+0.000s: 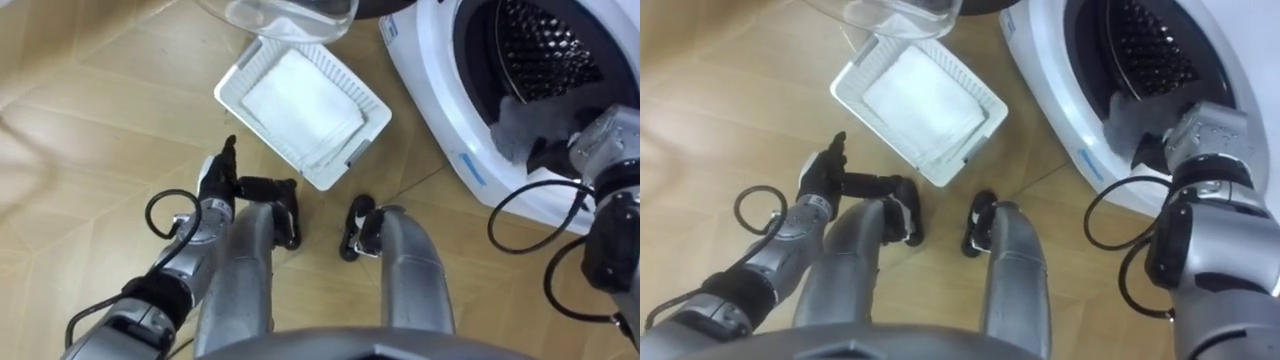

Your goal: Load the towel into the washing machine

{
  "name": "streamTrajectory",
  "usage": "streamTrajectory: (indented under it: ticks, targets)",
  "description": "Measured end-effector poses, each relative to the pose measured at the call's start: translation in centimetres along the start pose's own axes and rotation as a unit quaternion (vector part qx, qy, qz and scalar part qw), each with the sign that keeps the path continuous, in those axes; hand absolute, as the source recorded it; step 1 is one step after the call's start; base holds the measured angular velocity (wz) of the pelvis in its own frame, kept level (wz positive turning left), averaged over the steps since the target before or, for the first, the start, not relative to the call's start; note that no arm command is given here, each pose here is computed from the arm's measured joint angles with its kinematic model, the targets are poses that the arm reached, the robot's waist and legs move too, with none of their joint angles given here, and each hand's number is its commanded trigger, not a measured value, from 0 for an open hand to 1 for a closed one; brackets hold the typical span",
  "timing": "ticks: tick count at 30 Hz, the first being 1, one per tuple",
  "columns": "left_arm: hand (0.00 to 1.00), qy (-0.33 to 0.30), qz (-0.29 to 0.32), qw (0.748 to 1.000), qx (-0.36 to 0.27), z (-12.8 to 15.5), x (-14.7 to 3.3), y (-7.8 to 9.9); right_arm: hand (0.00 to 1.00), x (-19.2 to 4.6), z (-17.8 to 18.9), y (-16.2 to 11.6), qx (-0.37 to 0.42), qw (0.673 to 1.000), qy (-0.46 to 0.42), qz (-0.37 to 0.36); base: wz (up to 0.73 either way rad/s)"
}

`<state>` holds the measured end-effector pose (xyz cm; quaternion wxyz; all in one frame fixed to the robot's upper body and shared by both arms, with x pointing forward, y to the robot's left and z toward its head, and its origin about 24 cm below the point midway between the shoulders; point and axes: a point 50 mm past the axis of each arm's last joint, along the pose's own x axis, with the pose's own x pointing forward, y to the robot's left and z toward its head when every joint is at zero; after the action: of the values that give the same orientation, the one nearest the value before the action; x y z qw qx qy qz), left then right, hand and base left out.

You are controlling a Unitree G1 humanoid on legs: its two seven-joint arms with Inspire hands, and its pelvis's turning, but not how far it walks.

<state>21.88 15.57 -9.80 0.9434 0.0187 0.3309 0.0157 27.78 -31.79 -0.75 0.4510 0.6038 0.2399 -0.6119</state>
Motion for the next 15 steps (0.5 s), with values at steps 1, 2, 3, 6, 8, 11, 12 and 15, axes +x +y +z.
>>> streamTrajectory:
  ticks: [1,2,3,6,8,11,12,15]
  targets:
    - [0.00,0.003,-0.001,1.000,0.000,-0.2,0.0,-0.1,0.00,0.2,-0.1,-0.3,0.002,1.000,-0.003,-0.004,-0.08]
    - [0.00,0.006,-0.006,1.000,0.000,-0.3,0.0,-0.2,0.00,0.3,0.0,-0.4,0.005,1.000,-0.005,-0.007,-0.05]
    - [0.00,0.008,-0.007,1.000,0.000,-0.4,0.0,-0.1,0.00,0.5,0.1,-0.7,0.007,1.000,-0.009,-0.011,0.00]
    - [0.00,0.034,-0.008,0.999,0.005,-1.7,-0.1,0.1,0.00,1.8,0.0,-2.3,0.012,1.000,-0.020,-0.021,-0.01]
    - [0.00,0.058,0.003,0.998,0.013,-2.9,-0.2,0.6,0.00,2.9,0.4,-3.8,0.011,0.999,-0.033,-0.027,-0.05]
    - [0.00,0.092,0.029,0.995,0.022,-4.7,-0.7,2.2,0.00,4.4,0.4,-6.3,-0.022,0.997,-0.063,-0.036,0.00]
    - [0.00,0.099,0.036,0.994,0.019,-5.1,-0.8,2.5,0.00,4.7,0.3,-6.9,-0.032,0.996,-0.069,-0.037,-0.05]
    - [0.00,0.128,0.061,0.990,0.016,-6.6,-1.4,3.7,0.00,6.3,0.9,-10.2,-0.054,0.992,-0.092,-0.070,-0.08]
